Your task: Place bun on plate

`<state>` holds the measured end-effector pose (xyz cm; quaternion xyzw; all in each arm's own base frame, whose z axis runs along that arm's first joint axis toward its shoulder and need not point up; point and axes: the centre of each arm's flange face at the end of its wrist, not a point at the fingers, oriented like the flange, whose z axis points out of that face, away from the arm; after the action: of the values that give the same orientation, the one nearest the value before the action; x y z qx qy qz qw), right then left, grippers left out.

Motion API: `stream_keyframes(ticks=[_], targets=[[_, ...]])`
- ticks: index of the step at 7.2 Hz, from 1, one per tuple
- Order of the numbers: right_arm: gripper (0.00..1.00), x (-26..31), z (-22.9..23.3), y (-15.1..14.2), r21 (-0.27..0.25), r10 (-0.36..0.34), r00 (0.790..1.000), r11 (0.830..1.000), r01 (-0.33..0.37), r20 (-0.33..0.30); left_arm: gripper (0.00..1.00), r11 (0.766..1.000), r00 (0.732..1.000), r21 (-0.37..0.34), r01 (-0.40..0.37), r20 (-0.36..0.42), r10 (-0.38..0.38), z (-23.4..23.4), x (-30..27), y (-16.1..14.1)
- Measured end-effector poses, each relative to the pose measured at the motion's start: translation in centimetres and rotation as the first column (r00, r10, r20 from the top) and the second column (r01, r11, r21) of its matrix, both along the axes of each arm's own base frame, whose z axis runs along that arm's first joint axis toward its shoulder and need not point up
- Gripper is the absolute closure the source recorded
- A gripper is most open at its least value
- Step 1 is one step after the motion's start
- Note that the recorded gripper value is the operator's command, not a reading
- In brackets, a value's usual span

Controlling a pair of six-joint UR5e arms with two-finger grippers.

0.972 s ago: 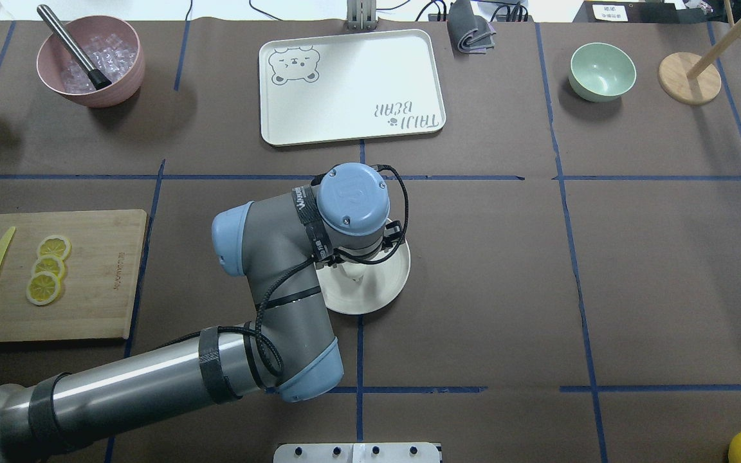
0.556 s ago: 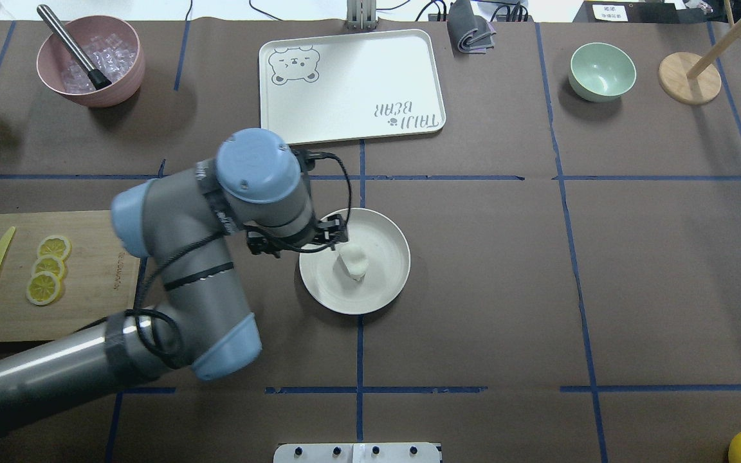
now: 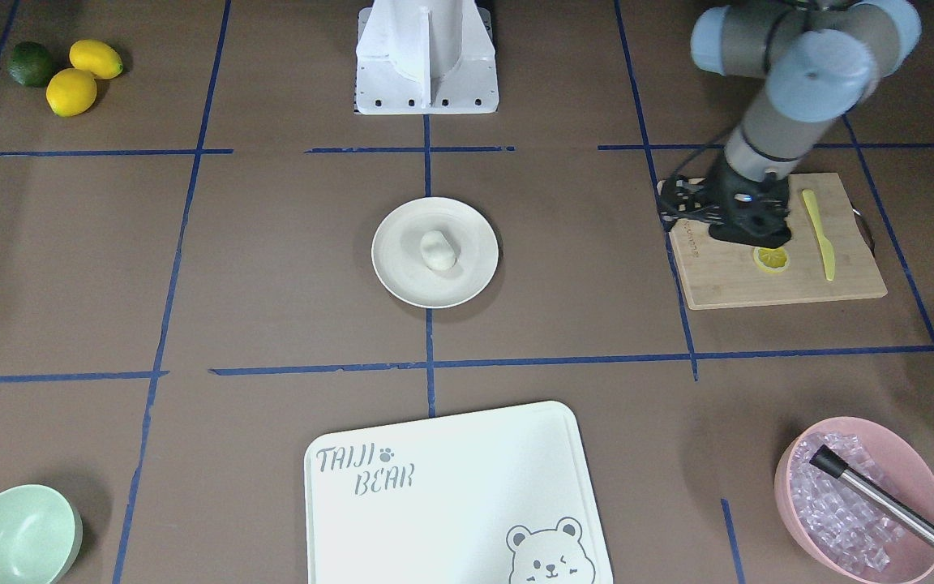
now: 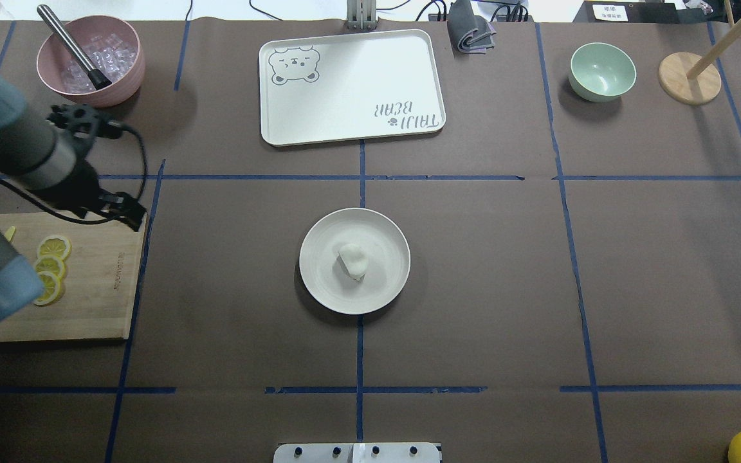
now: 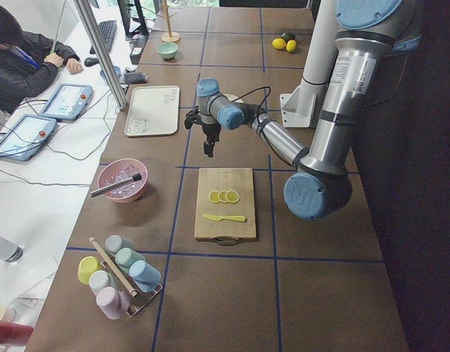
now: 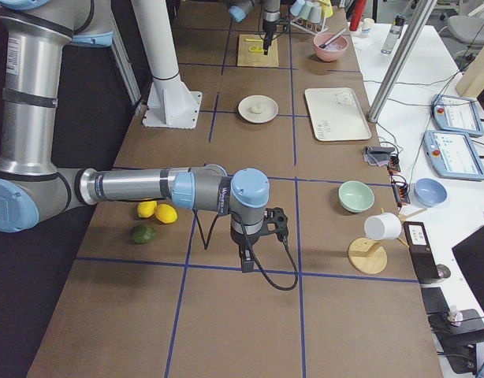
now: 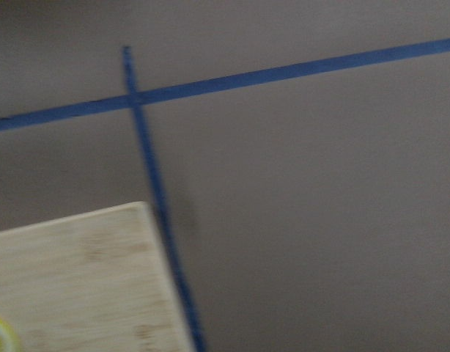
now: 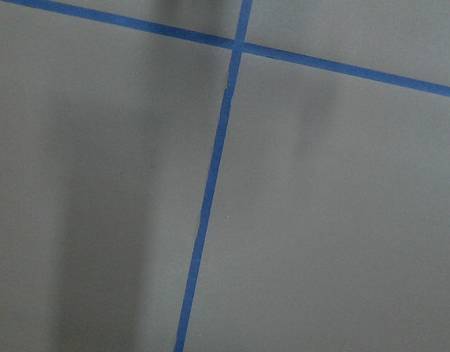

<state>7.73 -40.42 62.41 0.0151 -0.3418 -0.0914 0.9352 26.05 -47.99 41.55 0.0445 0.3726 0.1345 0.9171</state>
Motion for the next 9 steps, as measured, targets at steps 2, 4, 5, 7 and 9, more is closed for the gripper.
stream_keyframes(ticks=[2,4,5,7,9], targets=[[0.00,0.0,0.0,0.0,-0.001,0.000,1.000,1.000,0.000,0.000,0.00,0.999,0.999,0.027,-0.029,-0.012,0.029,9.6,-15.2,-1.2],[0.00,0.0,0.1,0.1,-0.003,0.001,1.000,1.000,-0.001,0.001,0.00,0.997,0.995,-0.042,0.058,-0.082,-0.061,19.3,-27.6,0.4],[0.00,0.0,0.1,0.1,-0.004,0.001,1.000,1.000,-0.001,0.001,0.00,0.991,0.989,-0.094,0.096,-0.101,-0.106,23.1,-30.7,2.6],[0.00,0.0,0.1,0.1,-0.004,0.001,1.000,1.000,-0.001,0.001,0.00,0.980,0.988,-0.150,0.127,-0.069,-0.138,26.9,-32.4,5.8],[0.00,0.0,0.1,0.1,-0.004,0.001,1.000,1.000,-0.001,0.001,0.00,0.983,0.989,-0.118,0.139,-0.022,-0.143,26.9,-33.0,5.7]])
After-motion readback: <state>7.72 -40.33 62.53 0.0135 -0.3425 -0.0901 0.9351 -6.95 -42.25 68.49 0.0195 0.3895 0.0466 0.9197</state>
